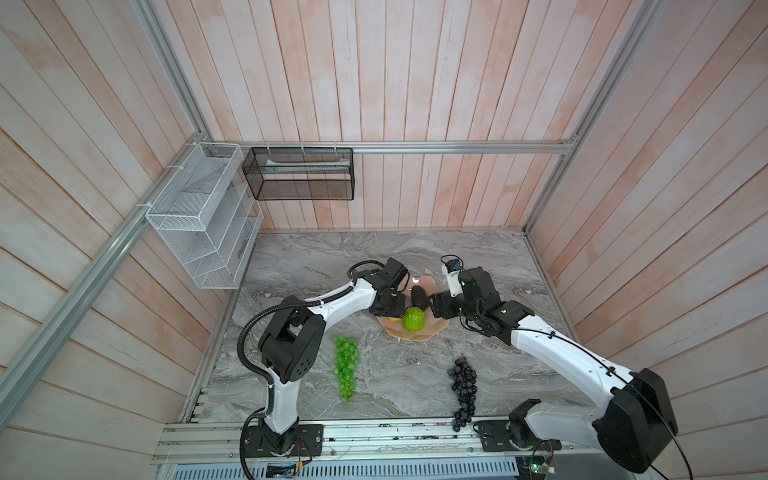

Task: Place and organize the fake fruits in the fruit bowl
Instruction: 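Carry the yellow pear over the bowl with the left gripper and release it, then lower the right gripper onto the dark grapes and close it while the left gripper withdraws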

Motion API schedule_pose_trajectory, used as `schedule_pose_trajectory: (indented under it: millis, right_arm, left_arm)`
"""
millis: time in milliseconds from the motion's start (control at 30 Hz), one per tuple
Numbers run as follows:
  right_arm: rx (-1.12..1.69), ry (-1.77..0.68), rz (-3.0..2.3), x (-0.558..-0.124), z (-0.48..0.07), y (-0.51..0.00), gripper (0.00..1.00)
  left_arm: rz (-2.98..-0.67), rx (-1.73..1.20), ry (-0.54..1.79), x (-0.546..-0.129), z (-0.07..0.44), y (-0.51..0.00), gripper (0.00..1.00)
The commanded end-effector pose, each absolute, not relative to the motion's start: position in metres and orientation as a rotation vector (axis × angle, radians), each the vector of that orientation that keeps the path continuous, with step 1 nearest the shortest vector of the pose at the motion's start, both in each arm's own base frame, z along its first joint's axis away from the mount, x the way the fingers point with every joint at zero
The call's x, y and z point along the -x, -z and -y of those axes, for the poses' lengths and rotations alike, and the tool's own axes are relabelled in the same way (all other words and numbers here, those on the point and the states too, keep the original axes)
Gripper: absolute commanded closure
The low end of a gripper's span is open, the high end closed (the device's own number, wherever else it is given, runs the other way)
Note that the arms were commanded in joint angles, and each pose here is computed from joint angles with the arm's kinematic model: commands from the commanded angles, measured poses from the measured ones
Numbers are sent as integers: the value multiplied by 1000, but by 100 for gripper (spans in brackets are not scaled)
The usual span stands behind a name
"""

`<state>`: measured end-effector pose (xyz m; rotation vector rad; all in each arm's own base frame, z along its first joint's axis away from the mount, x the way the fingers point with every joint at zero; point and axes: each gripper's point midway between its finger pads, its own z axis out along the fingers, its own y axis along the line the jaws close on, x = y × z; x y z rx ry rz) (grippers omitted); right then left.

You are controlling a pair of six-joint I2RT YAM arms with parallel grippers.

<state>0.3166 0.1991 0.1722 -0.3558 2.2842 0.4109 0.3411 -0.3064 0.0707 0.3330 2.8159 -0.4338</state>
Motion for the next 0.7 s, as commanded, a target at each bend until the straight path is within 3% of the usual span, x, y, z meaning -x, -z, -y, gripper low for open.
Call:
schedule_pose_trajectory:
  millis: [0,67,367,667]
  right_arm:
    - [379,-411,-2296,-311,-196,-169,19]
    - [374,-410,-2294,-311,-195,-170,19]
    - [358,-420,-2302,-307,-193,-170,17]
    - [296,-425,-2328,-294,-182,-172,18]
  left_arm:
    - [-2804,-327,467,-344,311,-70,53]
    - [-2802,-327,464,-344,310,-71,46]
    - [-2761,-337,470,-343,307,-90,31]
    - [-2693,-334,503,-336,299,-125,30]
